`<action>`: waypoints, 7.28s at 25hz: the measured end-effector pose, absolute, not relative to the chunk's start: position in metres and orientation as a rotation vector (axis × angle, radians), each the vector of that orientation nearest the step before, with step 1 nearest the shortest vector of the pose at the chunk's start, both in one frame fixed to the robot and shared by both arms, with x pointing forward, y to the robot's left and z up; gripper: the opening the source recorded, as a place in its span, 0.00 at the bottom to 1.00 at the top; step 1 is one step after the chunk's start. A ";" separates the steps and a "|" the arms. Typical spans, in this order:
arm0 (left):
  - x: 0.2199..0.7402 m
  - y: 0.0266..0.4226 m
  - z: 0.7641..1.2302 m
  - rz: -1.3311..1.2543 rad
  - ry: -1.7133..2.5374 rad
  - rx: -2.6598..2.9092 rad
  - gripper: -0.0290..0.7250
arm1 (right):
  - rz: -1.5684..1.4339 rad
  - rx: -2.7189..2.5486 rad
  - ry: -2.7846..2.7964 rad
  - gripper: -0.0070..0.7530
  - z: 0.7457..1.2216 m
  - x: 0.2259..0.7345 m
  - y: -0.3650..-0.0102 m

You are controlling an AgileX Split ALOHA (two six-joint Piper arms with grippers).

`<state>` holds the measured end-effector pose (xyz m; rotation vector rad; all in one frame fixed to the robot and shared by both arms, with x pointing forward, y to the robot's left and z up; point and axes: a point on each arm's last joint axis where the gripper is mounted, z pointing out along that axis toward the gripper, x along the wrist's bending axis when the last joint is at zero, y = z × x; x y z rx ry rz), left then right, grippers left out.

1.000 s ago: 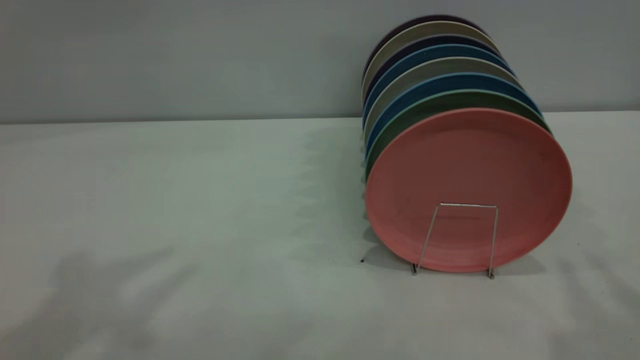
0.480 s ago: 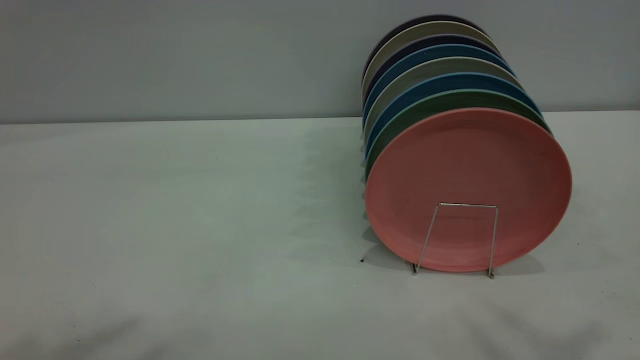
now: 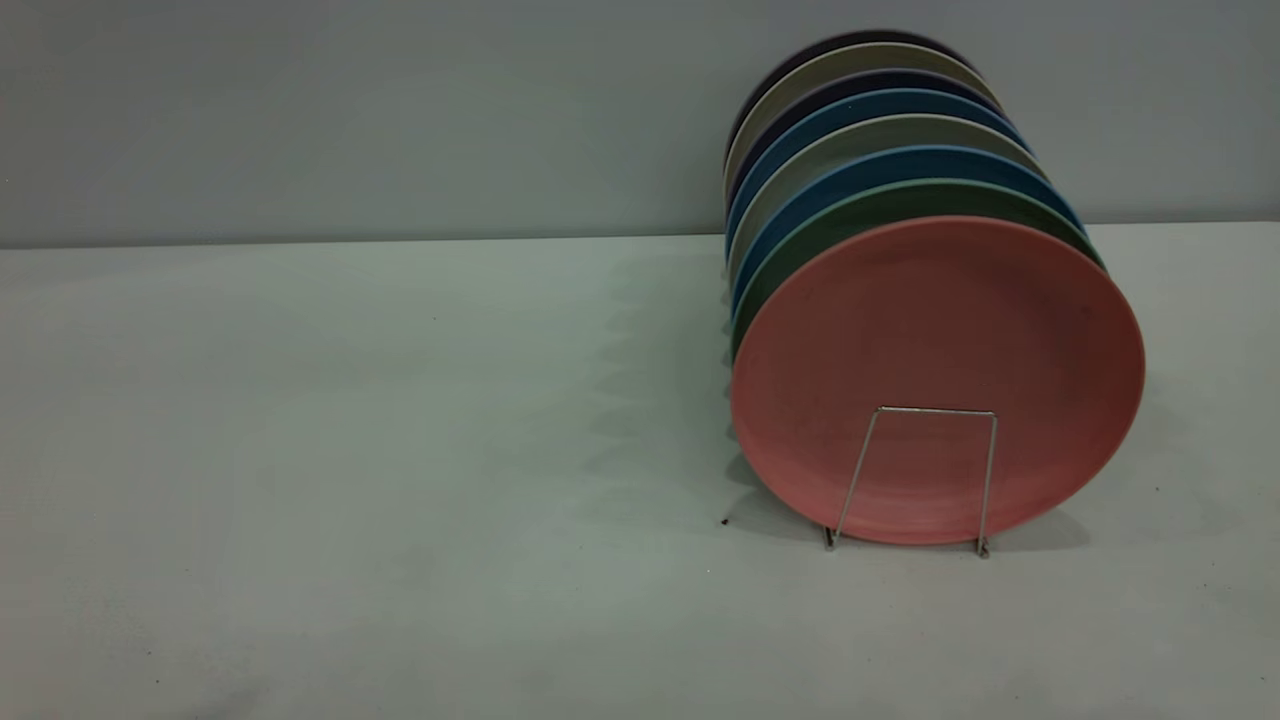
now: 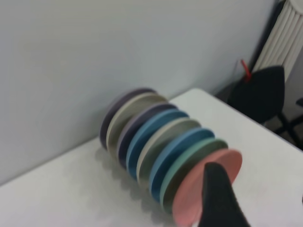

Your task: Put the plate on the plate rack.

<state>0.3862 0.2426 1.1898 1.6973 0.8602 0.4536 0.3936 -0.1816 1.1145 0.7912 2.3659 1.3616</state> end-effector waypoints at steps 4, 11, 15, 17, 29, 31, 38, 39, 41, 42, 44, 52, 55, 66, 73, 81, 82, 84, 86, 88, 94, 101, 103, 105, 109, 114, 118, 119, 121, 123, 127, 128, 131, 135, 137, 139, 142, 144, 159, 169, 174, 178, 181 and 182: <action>0.377 0.245 1.188 0.468 0.900 1.735 0.64 | 0.899 0.922 2.321 0.32 1.103 0.397 -0.212; 0.340 0.252 1.172 0.537 1.000 1.758 0.64 | 0.814 1.145 1.970 0.32 1.132 0.356 -0.262; 0.312 0.257 1.151 0.575 1.069 1.747 0.64 | 0.814 1.221 1.996 0.32 1.132 0.327 -0.275; 0.299 0.259 1.136 0.591 1.111 1.740 0.64 | 0.795 1.244 2.017 0.32 1.127 0.318 -0.279; 0.238 0.274 1.080 0.704 1.304 1.648 0.63 | 0.750 1.338 2.053 0.32 1.083 0.277 -0.298; 0.231 0.276 1.075 0.715 1.328 1.644 0.63 | 0.799 1.344 2.049 0.32 1.081 0.269 -0.300; 0.210 0.280 1.062 0.703 1.400 1.664 0.63 | 0.922 1.324 2.079 0.32 1.069 0.250 -0.300; 0.209 0.280 1.061 0.692 1.408 1.673 0.63 | 0.935 1.309 2.080 0.32 1.068 0.247 -0.301; 0.209 0.279 1.060 0.678 1.419 1.684 0.63 | 0.968 1.273 2.064 0.32 1.068 0.243 -0.302; 0.208 0.279 1.059 0.671 1.423 1.691 0.63 | 0.991 1.255 2.048 0.32 1.067 0.241 -0.303; 0.207 0.279 1.058 0.662 1.429 1.701 0.63 | 1.034 1.223 2.022 0.32 1.065 0.238 -0.304; 0.207 0.279 1.058 0.661 1.430 1.702 0.63 | 1.061 1.186 2.021 0.32 1.045 0.232 -0.305; 0.207 0.279 1.058 0.661 1.430 1.702 0.63 | 1.068 1.149 2.026 0.32 1.044 0.232 -0.304; 0.207 0.280 1.058 0.688 1.349 1.775 0.63 | 1.069 1.142 2.030 0.32 1.042 0.231 -0.304; 0.207 0.288 1.057 0.762 1.332 1.835 0.63 | 1.066 1.142 2.033 0.32 1.041 0.231 -0.304; 0.218 0.288 1.034 0.692 1.379 1.894 0.63 | 1.066 1.142 2.033 0.32 1.041 0.231 -0.304; 0.219 0.288 1.033 0.691 1.379 1.893 0.63 | 1.066 1.142 2.033 0.32 1.041 0.231 -0.304; 0.219 0.288 1.034 0.694 1.376 1.893 0.63 | 1.066 1.142 2.033 0.32 1.041 0.231 -0.304; 0.219 0.288 1.034 0.692 1.367 1.897 0.63 | 1.066 1.142 2.033 0.32 1.041 0.231 -0.304; 0.219 0.288 1.034 0.686 1.350 1.906 0.63 | 1.066 1.142 2.033 0.32 1.041 0.231 -0.304; 0.218 0.288 1.034 0.679 1.324 1.920 0.63 | 1.065 1.143 2.034 0.32 1.041 0.231 -0.304; 0.219 0.288 1.034 0.672 1.327 1.915 0.63 | 1.066 1.143 2.034 0.32 1.041 0.231 -0.304; 0.219 0.288 1.033 0.672 1.328 1.915 0.63 | 1.066 1.143 2.034 0.32 1.041 0.231 -0.304; 0.219 0.288 1.033 0.670 1.329 1.915 0.63 | 1.066 1.143 2.034 0.32 1.041 0.231 -0.304; 0.219 0.288 1.033 0.670 1.329 1.915 0.63 | 1.066 1.143 2.034 0.32 1.041 0.231 -0.304; 0.219 0.288 1.033 0.670 1.329 1.915 0.63 | 1.066 1.143 2.034 0.32 1.041 0.231 -0.304; 0.219 0.288 1.033 0.670 1.329 1.915 0.63 | 1.059 1.157 2.022 0.32 1.041 0.231 -0.304; 0.219 0.288 1.033 0.670 1.329 1.915 0.63 | 1.045 1.182 2.000 0.32 1.041 0.231 -0.303; 0.219 0.288 1.033 0.670 1.329 1.915 0.63 | 1.008 1.246 1.941 0.32 1.041 0.231 -0.303; 0.219 0.288 1.033 0.670 1.330 1.914 0.63 | 0.959 1.327 1.861 0.32 1.041 0.231 -0.302; 0.219 0.288 1.033 0.670 1.330 1.914 0.63 | 0.865 1.467 1.708 0.32 1.041 0.230 -0.301; 0.219 0.288 1.033 0.670 1.330 1.914 0.63 | 0.848 1.490 1.681 0.32 1.041 0.230 -0.300; 0.219 0.288 1.033 0.670 1.330 1.914 0.63 | 0.811 1.539 1.619 0.32 1.041 0.230 -0.300; 0.219 0.288 1.033 0.673 1.338 1.910 0.63 | 0.802 1.548 1.607 0.32 1.041 0.230 -0.300; 0.219 0.288 1.033 0.686 1.364 1.896 0.63 | 0.802 1.548 1.607 0.32 1.041 0.230 -0.300; 0.219 0.287 1.033 0.697 1.388 1.883 0.63 | 0.802 1.548 1.607 0.32 1.041 0.230 -0.300; 0.220 0.287 1.033 0.703 1.401 1.876 0.63 | 0.802 1.548 1.607 0.32 1.041 0.230 -0.300; 0.220 0.287 1.033 0.703 1.401 1.876 0.63 | 0.803 1.548 1.606 0.32 1.041 0.230 -0.300; 0.220 0.287 1.033 0.703 1.401 1.876 0.63 | 0.803 1.546 1.606 0.32 1.041 0.230 -0.300; 0.220 0.287 1.033 0.703 1.401 1.876 0.63 | 0.803 1.546 1.606 0.32 1.041 0.230 -0.300; 0.220 0.287 1.033 0.703 1.401 1.876 0.63 | 0.803 1.546 1.606 0.32 1.041 0.230 -0.300; 0.220 0.287 1.033 0.703 1.401 1.876 0.63 | 0.803 1.546 1.606 0.32 1.041 0.230 -0.300; 0.220 0.287 1.033 0.703 1.401 1.876 0.63 | 0.803 1.546 1.606 0.32 1.041 0.230 -0.300; 0.220 0.287 1.033 0.703 1.401 1.876 0.63 | 0.803 1.546 1.606 0.32 1.041 0.230 -0.300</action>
